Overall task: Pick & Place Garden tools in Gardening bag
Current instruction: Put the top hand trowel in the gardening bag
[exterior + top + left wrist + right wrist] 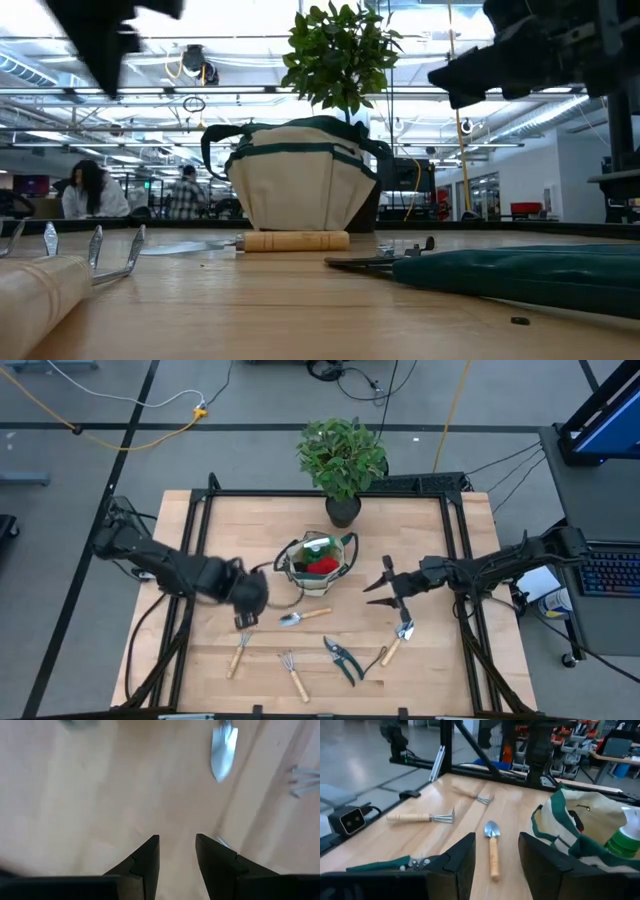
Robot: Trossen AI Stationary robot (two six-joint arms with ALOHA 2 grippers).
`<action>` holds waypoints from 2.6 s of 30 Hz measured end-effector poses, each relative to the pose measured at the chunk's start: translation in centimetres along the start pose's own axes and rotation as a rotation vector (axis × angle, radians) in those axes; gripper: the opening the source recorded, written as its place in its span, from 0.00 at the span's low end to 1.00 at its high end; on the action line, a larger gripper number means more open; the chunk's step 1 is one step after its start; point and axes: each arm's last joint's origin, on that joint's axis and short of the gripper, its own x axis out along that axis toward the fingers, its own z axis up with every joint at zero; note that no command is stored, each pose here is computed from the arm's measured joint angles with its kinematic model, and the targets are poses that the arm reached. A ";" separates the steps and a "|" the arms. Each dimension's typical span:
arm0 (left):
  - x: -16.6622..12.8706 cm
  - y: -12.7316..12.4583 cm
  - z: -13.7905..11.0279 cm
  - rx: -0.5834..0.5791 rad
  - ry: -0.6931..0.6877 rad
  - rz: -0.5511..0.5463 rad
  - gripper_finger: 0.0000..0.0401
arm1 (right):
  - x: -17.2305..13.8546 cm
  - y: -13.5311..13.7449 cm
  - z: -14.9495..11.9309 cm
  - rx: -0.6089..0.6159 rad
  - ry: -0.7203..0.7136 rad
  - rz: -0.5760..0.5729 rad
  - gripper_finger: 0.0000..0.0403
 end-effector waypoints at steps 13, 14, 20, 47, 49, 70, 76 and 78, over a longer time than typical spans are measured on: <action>2.9 -5.0 -5.8 -0.447 0.001 -0.102 0.33 | -0.7 0.2 -1.1 -0.055 -0.039 -0.010 0.36; 3.0 -5.1 -5.8 -0.439 -0.041 -0.097 0.33 | -0.7 0.2 -1.0 -0.060 -0.043 -0.011 0.36; 3.3 -5.5 -5.3 -0.315 -0.252 -0.090 0.33 | -0.8 -0.4 -0.9 -0.062 -0.050 -0.145 0.36; 3.2 -5.5 -3.7 -0.032 -0.388 -0.048 0.33 | 0.5 -0.6 -3.3 0.117 0.073 -0.145 0.36; 3.4 -5.4 -3.3 -0.035 -0.398 -0.046 0.33 | 0.5 -0.6 -3.3 0.117 0.074 -0.146 0.36; 10.5 -5.8 5.8 0.120 -0.437 -0.169 0.33 | 0.5 -0.6 -3.5 0.137 0.090 -0.147 0.36; 12.5 -5.0 7.5 0.148 -0.405 -0.222 0.33 | 0.5 -0.6 -3.6 0.137 0.095 -0.146 0.36; 13.0 -4.7 7.8 0.150 -0.394 -0.212 0.33 | 0.5 -0.6 -3.6 0.137 0.096 -0.145 0.36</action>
